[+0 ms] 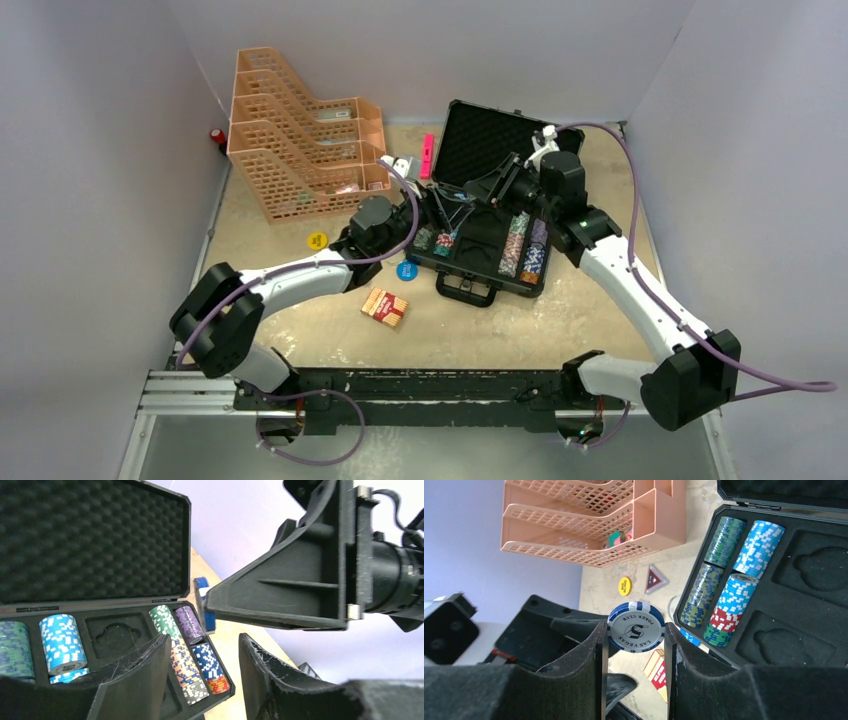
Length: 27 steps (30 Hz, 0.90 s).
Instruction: Pack up texas hold em set
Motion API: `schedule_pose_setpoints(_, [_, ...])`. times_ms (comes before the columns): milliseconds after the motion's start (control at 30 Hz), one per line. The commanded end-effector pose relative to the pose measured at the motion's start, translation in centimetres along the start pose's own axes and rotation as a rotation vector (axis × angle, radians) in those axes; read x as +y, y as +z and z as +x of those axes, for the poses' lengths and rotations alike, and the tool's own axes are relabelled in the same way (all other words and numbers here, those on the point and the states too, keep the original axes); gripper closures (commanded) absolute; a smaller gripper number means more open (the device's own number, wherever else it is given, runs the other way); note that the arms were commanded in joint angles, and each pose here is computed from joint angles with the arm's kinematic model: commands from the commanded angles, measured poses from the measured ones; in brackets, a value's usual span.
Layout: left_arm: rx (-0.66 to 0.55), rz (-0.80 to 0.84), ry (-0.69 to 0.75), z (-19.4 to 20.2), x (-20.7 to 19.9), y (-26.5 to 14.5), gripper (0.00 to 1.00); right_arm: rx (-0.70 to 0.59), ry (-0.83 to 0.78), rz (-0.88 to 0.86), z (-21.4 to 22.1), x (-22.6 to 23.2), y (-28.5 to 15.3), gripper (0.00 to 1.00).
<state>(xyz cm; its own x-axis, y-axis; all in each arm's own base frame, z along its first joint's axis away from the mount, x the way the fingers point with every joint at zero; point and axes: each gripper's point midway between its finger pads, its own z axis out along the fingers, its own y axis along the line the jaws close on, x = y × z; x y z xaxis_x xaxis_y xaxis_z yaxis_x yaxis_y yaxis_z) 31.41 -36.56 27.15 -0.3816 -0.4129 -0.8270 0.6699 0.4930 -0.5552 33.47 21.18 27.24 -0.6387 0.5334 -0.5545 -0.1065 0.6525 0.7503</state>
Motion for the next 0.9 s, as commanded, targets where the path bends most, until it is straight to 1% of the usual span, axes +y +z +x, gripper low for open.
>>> schedule_pose_setpoints(0, [-0.107,0.072,-0.031,-2.4,-1.9,1.0,0.51,-0.029,-0.005,-0.095,-1.1,2.2,-0.8,0.78])
schedule_pose_setpoints(200, [-0.166,0.039,-0.031,-3.5,-1.3,1.2,0.62,-0.021,-0.002,-0.086,-0.6,1.7,-0.9,0.78])
schedule_pose_setpoints(333, [-0.179,0.046,-0.009,-3.9,-1.5,1.2,0.66,-0.016,0.001,-0.092,-0.5,1.8,-0.9,0.78])
schedule_pose_setpoints(400, [-0.18,0.045,0.001,-4.0,-1.5,1.4,0.7,-0.016,0.005,-0.094,-0.6,1.9,-0.8,0.78])
schedule_pose_setpoints(600, [-0.168,0.041,0.041,-4.0,-1.5,1.7,0.93,0.002,0.018,-0.114,-0.3,2.3,-0.7,0.76])
schedule_pose_setpoints(667, [-0.165,0.036,0.047,-4.0,-1.4,1.8,0.99,0.002,0.013,-0.132,-0.3,2.6,-0.8,0.73])
schedule_pose_setpoints(700, [-0.163,0.035,0.049,-4.0,-1.4,1.9,1.0,-0.001,0.014,-0.138,-0.3,2.7,-0.9,0.72])
schedule_pose_setpoints(767, [-0.157,0.038,0.053,-4.0,-1.4,2.2,1.0,-0.008,0.01,-0.147,-0.4,2.8,-1.1,0.67])
schedule_pose_setpoints(800, [-0.148,0.041,0.058,-3.8,-1.5,2.3,1.0,-0.017,0.004,-0.147,-0.5,2.9,-1.3,0.62])
schedule_pose_setpoints(867, [-0.123,0.038,0.084,-3.5,-1.4,2.5,1.0,-0.047,-0.007,-0.131,-1.1,2.8,-1.7,0.47])
